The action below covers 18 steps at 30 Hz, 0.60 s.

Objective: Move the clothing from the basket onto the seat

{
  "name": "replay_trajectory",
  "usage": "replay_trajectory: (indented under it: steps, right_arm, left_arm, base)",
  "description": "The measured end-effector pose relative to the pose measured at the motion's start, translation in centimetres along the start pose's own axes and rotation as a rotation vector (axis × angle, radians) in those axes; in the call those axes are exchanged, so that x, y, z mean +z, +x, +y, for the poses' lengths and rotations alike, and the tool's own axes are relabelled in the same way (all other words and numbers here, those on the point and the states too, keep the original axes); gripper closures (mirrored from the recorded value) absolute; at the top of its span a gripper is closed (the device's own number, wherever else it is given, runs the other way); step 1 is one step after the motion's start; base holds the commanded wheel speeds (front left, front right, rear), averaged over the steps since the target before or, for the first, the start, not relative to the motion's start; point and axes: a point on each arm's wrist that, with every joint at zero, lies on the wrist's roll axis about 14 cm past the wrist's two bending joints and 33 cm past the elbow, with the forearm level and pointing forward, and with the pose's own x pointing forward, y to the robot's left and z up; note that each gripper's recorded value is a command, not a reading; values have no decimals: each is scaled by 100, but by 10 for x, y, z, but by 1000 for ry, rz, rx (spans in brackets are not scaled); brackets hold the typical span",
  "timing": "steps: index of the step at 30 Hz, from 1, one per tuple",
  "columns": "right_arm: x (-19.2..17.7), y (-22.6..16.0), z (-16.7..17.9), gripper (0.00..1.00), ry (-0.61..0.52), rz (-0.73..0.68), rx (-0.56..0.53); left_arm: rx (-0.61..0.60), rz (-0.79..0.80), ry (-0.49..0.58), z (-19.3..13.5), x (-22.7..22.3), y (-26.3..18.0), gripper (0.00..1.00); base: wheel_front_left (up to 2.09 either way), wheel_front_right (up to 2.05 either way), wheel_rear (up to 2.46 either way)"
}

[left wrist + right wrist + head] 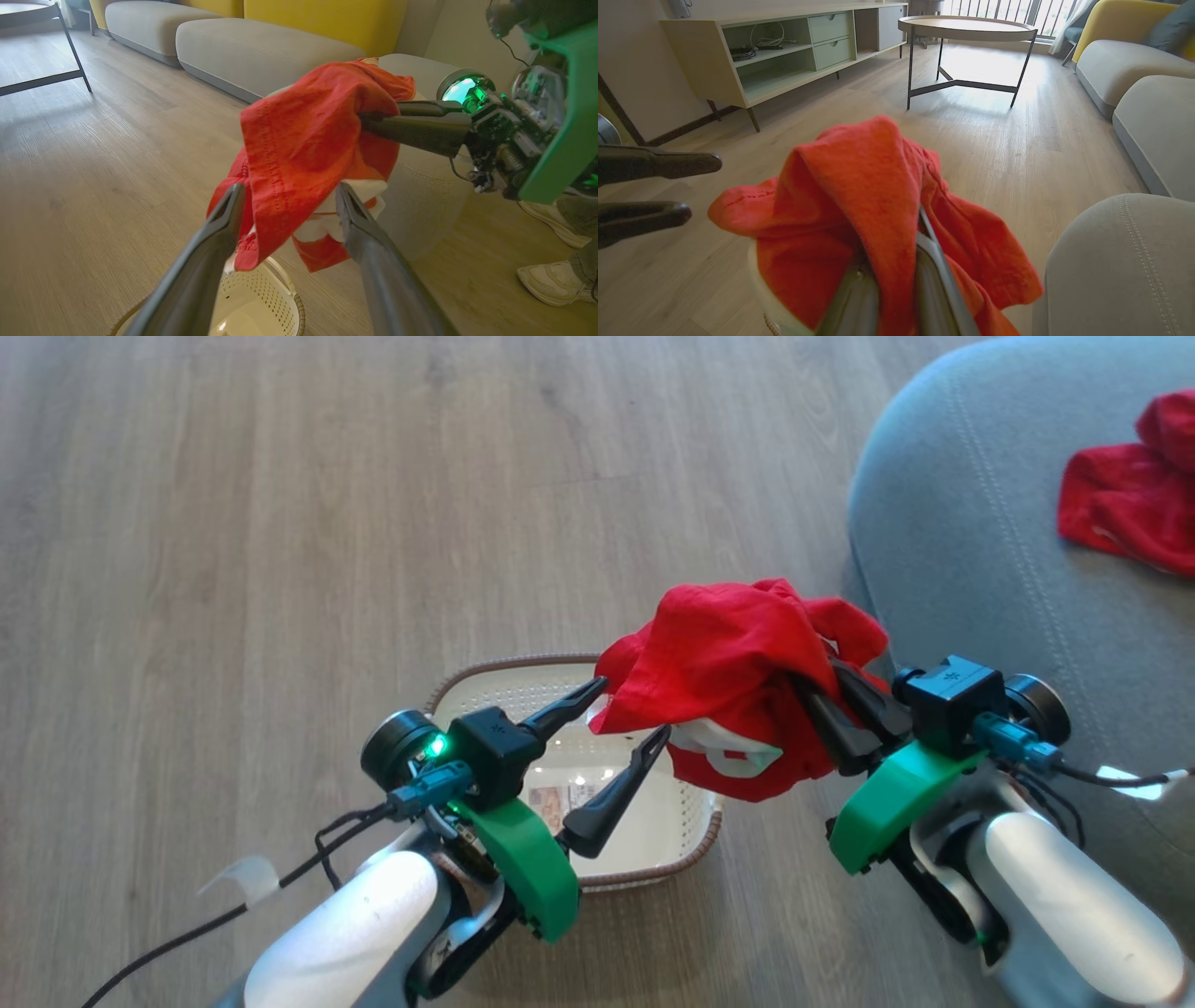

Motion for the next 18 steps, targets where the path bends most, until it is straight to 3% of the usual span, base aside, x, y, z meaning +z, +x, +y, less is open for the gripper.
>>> replay_trajectory:
  steps: [11, 18]
  right_arm:
    - [-5, -6, -30, 100, 29, -1, -105]
    - [-18, 1, -82, 100, 85, -1, -262]
  left_arm:
    - [-49, 24, -38, -5, -13, 11, 0]
    - [-57, 42, -71, 9, -24, 22, 0]
  base:
    - [0, 0, 0]
    - [0, 0, 0]
